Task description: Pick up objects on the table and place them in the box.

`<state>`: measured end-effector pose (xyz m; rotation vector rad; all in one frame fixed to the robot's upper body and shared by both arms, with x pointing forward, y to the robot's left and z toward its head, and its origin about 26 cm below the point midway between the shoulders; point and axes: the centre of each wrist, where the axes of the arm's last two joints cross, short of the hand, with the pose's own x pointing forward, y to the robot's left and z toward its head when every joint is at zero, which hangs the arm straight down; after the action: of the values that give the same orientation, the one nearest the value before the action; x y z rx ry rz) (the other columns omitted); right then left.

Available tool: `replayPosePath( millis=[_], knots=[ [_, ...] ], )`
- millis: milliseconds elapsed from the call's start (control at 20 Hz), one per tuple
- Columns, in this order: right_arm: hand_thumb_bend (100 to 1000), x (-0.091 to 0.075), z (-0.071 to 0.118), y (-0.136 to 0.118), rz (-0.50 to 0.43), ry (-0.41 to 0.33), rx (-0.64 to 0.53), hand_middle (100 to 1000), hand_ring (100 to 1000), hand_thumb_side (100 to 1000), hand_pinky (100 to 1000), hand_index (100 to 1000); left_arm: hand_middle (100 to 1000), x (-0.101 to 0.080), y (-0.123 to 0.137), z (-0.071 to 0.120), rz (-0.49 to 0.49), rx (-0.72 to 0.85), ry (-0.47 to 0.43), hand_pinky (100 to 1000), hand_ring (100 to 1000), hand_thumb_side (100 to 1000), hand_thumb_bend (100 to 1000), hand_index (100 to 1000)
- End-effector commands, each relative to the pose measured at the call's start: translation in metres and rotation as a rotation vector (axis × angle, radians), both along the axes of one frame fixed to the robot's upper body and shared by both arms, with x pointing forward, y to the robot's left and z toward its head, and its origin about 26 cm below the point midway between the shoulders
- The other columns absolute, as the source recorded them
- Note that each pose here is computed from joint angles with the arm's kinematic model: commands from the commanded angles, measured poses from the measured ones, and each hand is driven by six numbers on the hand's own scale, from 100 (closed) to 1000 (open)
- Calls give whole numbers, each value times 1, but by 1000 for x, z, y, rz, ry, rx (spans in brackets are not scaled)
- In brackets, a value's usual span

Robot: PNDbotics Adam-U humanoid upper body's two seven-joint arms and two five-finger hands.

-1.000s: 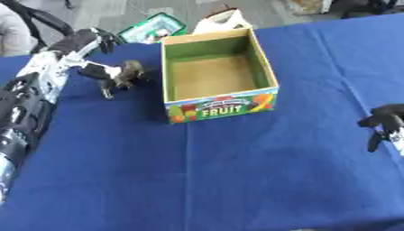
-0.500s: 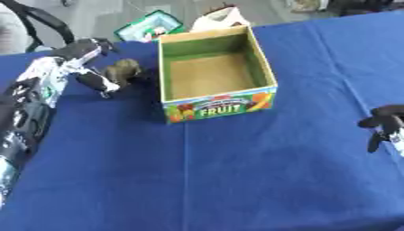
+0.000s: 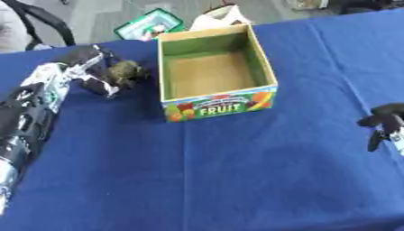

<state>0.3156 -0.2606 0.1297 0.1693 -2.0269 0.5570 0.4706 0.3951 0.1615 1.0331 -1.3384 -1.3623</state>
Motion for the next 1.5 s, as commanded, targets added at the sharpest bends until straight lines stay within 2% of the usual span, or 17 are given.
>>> replayPosePath(
  millis=[50, 350, 750, 1150, 1300, 1500],
  knots=[
    [100, 0, 7, -2, -1, -25, -16, 513, 658, 416, 359, 686, 312, 1, 2, 12, -14, -22, -39, 460, 340, 293, 212, 519],
    [100, 0, 6, -3, -4, -21, -13, 513, 657, 415, 359, 686, 234, 1, -2, 25, -51, -123, -108, 415, 271, 250, 100, 457],
    [100, 0, 4, -4, -6, -15, -9, 513, 658, 416, 360, 686, 208, -2, -10, 58, -152, -261, -200, 401, 243, 229, 100, 438],
    [100, 0, 3, -2, 10, -11, -10, 514, 658, 416, 361, 687, 225, 1, -69, 96, -408, -251, -243, 417, 258, 220, 100, 452],
    [100, 0, 3, 0, 20, -10, -11, 514, 658, 418, 361, 687, 230, 4, -93, 99, -476, -225, -232, 423, 264, 225, 100, 455],
    [100, 1, 4, 1, 31, -9, -12, 514, 658, 421, 361, 687, 246, 8, -115, 88, -530, -172, -194, 434, 280, 236, 100, 466]
  ],
)
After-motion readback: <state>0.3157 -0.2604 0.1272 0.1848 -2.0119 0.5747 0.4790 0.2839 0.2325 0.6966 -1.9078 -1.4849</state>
